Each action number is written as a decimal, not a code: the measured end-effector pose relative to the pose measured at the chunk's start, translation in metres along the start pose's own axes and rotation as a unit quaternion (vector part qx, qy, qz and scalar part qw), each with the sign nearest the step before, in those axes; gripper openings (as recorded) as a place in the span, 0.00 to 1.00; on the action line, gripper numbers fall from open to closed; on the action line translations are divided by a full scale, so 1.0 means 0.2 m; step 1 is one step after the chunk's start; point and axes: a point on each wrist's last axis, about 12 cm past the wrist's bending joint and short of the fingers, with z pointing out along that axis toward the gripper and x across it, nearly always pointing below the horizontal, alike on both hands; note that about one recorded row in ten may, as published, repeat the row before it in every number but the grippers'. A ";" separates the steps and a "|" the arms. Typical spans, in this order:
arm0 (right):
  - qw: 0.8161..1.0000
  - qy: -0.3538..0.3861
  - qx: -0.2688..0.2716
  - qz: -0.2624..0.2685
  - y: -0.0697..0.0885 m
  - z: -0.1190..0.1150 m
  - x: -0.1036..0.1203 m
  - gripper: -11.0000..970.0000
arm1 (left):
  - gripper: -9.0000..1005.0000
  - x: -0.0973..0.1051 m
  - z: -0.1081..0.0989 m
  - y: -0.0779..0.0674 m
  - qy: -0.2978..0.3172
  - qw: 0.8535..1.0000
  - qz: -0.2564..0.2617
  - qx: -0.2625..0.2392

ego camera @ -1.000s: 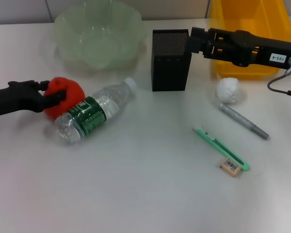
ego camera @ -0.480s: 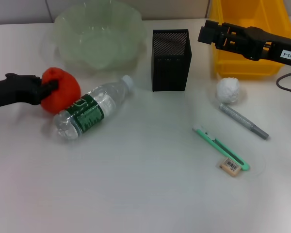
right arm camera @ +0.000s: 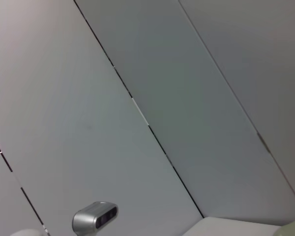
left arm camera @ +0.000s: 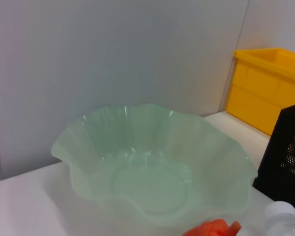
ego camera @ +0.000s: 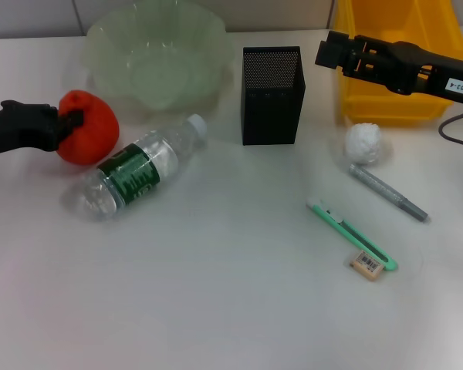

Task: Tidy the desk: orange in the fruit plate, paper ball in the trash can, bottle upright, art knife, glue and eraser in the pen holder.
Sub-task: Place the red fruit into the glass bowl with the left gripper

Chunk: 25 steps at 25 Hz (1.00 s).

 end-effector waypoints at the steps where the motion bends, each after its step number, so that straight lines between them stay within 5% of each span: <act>1: 1.000 0.000 0.003 0.000 0.00 0.00 0.00 0.67 | 0.12 -0.01 0.00 0.00 -0.003 1.000 0.001 -0.002; 25: 1.000 -0.001 0.010 -0.004 -0.01 0.01 -0.01 0.65 | 0.06 -0.07 -0.01 0.02 -0.025 1.000 0.009 -0.007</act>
